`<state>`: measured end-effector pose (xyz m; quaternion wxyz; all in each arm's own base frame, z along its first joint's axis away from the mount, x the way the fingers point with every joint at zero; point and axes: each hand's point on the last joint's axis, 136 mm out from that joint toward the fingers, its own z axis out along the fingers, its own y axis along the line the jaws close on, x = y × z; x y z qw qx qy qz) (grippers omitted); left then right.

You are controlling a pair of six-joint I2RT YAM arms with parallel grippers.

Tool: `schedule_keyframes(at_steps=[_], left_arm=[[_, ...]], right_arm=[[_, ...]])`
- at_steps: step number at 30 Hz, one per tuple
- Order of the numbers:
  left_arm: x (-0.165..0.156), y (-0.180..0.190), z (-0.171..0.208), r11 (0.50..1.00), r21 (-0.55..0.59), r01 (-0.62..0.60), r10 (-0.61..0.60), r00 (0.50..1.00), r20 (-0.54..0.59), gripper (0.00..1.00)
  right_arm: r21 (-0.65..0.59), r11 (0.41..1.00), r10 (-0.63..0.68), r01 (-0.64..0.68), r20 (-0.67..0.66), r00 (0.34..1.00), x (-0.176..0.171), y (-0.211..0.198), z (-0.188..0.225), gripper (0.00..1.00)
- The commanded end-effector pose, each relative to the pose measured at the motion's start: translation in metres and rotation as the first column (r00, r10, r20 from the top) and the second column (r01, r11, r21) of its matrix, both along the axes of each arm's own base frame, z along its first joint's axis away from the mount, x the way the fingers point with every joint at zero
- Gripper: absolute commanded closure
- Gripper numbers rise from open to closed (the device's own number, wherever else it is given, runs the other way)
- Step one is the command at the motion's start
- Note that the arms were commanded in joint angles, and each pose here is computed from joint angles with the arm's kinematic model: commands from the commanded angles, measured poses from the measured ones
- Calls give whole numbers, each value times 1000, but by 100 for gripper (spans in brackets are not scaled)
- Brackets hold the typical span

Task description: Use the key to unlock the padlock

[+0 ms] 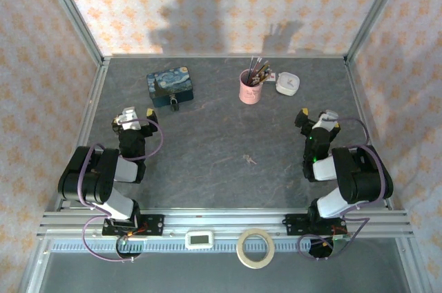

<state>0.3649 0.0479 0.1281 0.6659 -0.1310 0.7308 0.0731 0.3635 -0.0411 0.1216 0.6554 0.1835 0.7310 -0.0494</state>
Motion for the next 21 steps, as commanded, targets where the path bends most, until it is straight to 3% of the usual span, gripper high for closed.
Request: schedule_keyframes(at_steps=[1, 7, 12, 15, 17, 21], left_arm=[[3, -1, 8, 1000, -4, 5, -5, 1000, 29, 1], [2, -1, 7, 1000, -1, 0, 0, 1000, 26, 1], [-15, 2, 26, 995, 32, -95, 92, 993, 80, 1], [-12, -5, 39, 994, 36, -100, 98, 995, 35, 2], [-8, -9, 53, 993, -40, -112, 113, 993, 27, 3], [8, -41, 80, 959, -282, 33, -11, 997, 79, 5]], right_arm=[[-7, 1000, 9, -9, 19, 1000, 1, 2, 6, 0], [-9, 1000, 6, -6, 25, 1000, -1, 2, 7, 0], [-33, 999, -20, 21, 46, 999, -5, 4, 21, 0], [-77, 996, -32, 34, 35, 999, -3, 12, 42, 0], [-44, 998, -47, 48, 44, 998, -1, 17, 58, 0], [160, 985, 71, -64, -40, 997, 11, 49, 63, 2]])
